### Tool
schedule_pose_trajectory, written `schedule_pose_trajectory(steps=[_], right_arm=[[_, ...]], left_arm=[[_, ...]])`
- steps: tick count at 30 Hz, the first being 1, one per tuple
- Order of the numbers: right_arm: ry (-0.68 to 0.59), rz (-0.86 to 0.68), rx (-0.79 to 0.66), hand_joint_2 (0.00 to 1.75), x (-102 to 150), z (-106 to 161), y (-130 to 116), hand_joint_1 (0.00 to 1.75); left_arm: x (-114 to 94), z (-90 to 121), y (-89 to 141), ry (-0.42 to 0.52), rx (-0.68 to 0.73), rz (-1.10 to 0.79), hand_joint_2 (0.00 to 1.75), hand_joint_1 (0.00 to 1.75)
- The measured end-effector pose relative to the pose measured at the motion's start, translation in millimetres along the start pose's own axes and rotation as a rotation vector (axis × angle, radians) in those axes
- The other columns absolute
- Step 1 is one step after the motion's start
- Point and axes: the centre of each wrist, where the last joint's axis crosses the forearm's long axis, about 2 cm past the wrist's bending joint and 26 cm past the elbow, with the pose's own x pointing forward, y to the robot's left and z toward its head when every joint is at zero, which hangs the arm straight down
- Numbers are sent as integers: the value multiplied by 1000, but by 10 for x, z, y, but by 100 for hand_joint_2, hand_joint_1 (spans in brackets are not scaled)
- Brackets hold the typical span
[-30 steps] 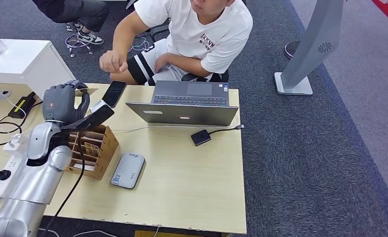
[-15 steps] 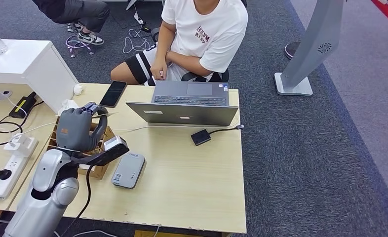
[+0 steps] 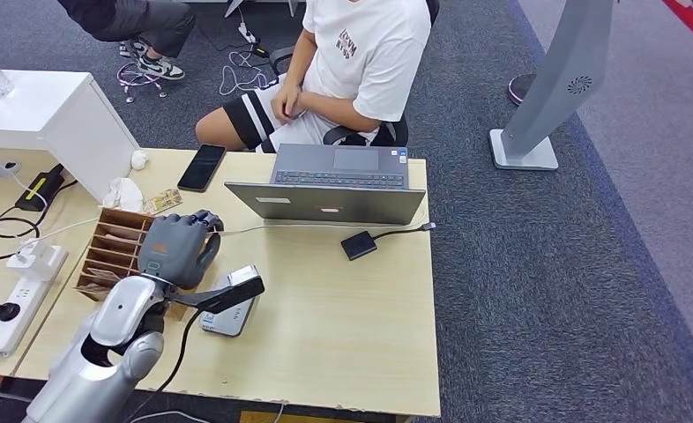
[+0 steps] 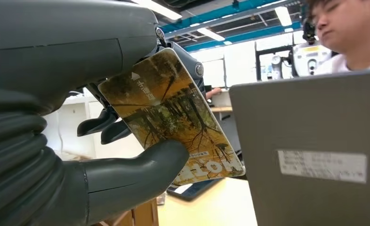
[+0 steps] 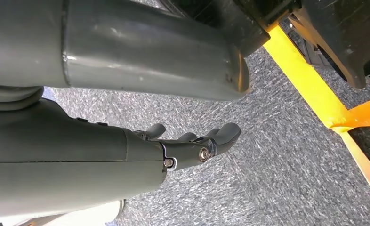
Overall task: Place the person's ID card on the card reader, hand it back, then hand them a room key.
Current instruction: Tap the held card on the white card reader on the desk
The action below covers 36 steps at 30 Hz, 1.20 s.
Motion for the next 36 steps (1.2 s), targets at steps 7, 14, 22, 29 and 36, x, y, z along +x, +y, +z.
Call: schedule_pose_trajectory(steps=[7, 14, 22, 29, 36], right_arm=[[1, 13, -1, 0, 1, 0, -2, 0], [5, 16, -2, 0, 1, 0, -2, 0], [28, 39, -14, 0, 2, -1, -6, 0], [42, 53, -21, 0, 3, -1, -7, 0], [47, 55, -21, 0, 3, -1, -8, 0]], left_arm=[[112, 36, -168, -33, -80, -35, 175, 175], [160, 99, -303, -45, -142, -54, 175, 175], [109, 273, -524, -8, -242, -74, 175, 175], [76, 352, -636, 36, -298, -88, 175, 175], [60, 378, -677, 47, -319, -96, 175, 175]])
